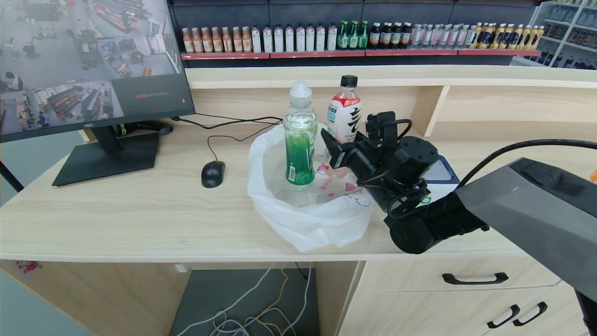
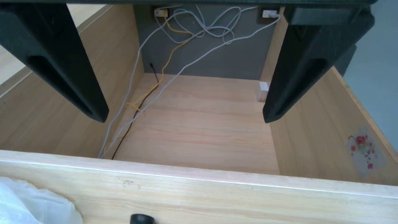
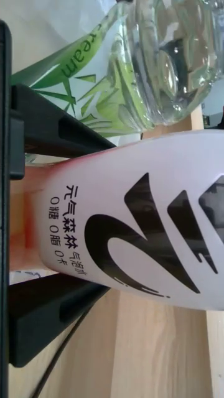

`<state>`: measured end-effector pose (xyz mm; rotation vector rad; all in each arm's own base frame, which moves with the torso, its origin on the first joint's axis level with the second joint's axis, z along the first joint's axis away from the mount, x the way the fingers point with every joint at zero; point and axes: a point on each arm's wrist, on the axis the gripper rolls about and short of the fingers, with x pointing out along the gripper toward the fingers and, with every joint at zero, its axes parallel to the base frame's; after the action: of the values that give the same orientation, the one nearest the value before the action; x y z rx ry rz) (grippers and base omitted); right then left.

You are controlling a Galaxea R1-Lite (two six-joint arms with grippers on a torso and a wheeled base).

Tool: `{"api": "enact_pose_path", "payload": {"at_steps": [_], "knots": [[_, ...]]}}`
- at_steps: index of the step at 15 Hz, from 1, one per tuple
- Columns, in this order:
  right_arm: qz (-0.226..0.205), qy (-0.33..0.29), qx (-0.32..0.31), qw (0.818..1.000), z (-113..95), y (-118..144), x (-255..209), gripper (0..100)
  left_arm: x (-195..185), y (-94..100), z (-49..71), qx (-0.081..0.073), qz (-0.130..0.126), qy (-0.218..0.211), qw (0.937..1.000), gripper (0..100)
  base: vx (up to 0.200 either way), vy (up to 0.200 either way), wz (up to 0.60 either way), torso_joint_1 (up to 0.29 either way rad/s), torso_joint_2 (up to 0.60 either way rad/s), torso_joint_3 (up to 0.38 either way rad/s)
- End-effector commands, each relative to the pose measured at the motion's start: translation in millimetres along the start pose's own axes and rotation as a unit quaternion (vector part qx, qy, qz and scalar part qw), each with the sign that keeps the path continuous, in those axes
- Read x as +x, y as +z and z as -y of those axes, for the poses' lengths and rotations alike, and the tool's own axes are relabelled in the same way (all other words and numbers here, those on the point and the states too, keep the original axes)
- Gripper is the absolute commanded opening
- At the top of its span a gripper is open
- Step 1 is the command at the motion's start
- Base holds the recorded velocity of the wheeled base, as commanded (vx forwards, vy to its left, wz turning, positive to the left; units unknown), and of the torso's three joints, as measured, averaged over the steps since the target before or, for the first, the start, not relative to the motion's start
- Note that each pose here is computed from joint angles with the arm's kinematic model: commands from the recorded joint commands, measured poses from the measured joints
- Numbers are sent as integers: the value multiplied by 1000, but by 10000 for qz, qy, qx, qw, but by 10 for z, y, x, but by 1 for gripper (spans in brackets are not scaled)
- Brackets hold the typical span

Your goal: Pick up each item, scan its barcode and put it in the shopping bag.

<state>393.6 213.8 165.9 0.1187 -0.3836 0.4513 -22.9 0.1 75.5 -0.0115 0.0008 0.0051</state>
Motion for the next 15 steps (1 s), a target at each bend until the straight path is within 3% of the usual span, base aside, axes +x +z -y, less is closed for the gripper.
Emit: {"api": "enact_pose_path", "payload": {"at_steps": [1, 15], "knots": [[-85, -13, -1, 10000, 8, -62, -23, 0, -1, 2, 0, -4, 4, 5, 10000, 100, 0, 0, 0, 0, 0, 0], [-427, -78, 39, 9990, 74, -330, -252, 0, 1, -2, 0, -4, -3, 5, 10000, 100, 0, 0, 0, 0, 0, 0]]}}
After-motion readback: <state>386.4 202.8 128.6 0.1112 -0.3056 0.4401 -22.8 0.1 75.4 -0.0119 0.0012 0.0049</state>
